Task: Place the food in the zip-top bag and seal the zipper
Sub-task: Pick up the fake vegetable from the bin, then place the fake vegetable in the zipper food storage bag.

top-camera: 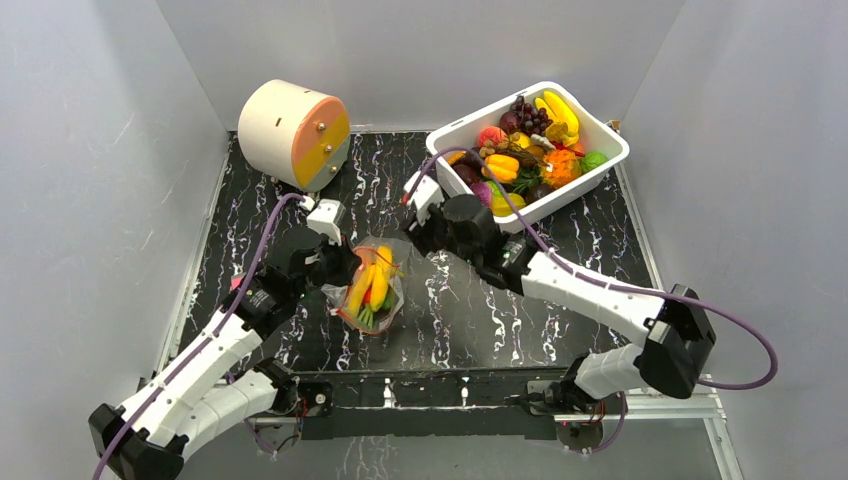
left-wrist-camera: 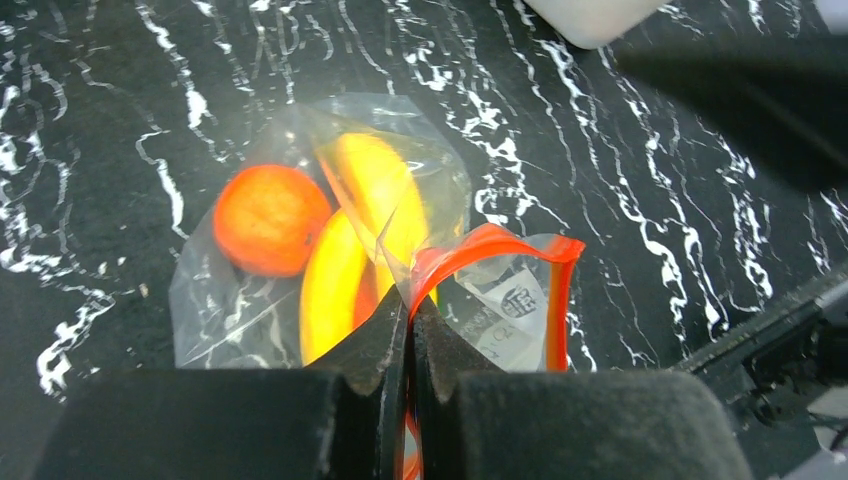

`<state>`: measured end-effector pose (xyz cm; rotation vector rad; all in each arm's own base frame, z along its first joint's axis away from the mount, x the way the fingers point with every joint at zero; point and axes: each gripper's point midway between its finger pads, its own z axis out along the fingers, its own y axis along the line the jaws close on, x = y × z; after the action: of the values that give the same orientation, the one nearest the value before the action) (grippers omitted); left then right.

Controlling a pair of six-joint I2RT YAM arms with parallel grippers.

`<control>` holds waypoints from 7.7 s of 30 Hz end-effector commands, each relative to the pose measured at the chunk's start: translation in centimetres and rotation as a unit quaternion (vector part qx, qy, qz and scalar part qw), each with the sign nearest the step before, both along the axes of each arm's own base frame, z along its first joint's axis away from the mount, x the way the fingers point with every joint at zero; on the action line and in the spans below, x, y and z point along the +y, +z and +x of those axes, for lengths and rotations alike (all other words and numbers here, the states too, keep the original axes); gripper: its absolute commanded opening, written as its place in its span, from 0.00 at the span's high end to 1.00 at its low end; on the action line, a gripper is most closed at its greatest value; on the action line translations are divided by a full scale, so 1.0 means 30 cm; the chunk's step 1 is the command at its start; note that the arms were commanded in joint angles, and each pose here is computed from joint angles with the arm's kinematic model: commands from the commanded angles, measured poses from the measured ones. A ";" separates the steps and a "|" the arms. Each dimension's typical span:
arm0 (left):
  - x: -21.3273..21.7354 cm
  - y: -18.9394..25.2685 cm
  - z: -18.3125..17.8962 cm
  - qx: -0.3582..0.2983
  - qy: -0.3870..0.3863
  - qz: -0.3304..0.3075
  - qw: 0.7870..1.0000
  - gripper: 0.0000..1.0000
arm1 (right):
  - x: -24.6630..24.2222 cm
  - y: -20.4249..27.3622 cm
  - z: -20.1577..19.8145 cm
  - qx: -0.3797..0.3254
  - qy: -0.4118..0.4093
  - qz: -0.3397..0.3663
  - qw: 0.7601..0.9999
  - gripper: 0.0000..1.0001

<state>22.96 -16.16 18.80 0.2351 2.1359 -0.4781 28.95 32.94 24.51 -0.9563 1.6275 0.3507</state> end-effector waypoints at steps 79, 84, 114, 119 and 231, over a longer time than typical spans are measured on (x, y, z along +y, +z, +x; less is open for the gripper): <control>-0.119 0.007 -0.064 0.001 -0.128 -0.030 0.991 1.00 | -0.674 -0.357 0.910 0.130 -0.452 0.085 0.879 0.34; -0.121 0.006 -0.063 0.001 -0.129 -0.030 0.991 1.00 | -0.674 -0.327 0.891 0.125 -0.443 0.084 0.884 0.40; -0.131 0.017 -0.023 0.015 -0.090 -0.048 0.995 1.00 | -0.589 0.047 0.580 0.101 -0.309 0.168 0.931 0.53; -0.147 0.043 0.005 0.028 -0.069 -0.062 0.995 1.00 | -0.516 0.116 0.474 0.105 -0.249 0.191 0.944 0.53; -0.114 0.156 0.008 0.027 0.017 -0.142 0.989 1.00 | 0.199 -0.202 -0.260 0.146 0.106 0.121 0.976 0.15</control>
<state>22.95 -19.72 22.64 0.0149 2.1382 -0.7733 20.95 40.16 15.74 -0.9981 1.7032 0.8756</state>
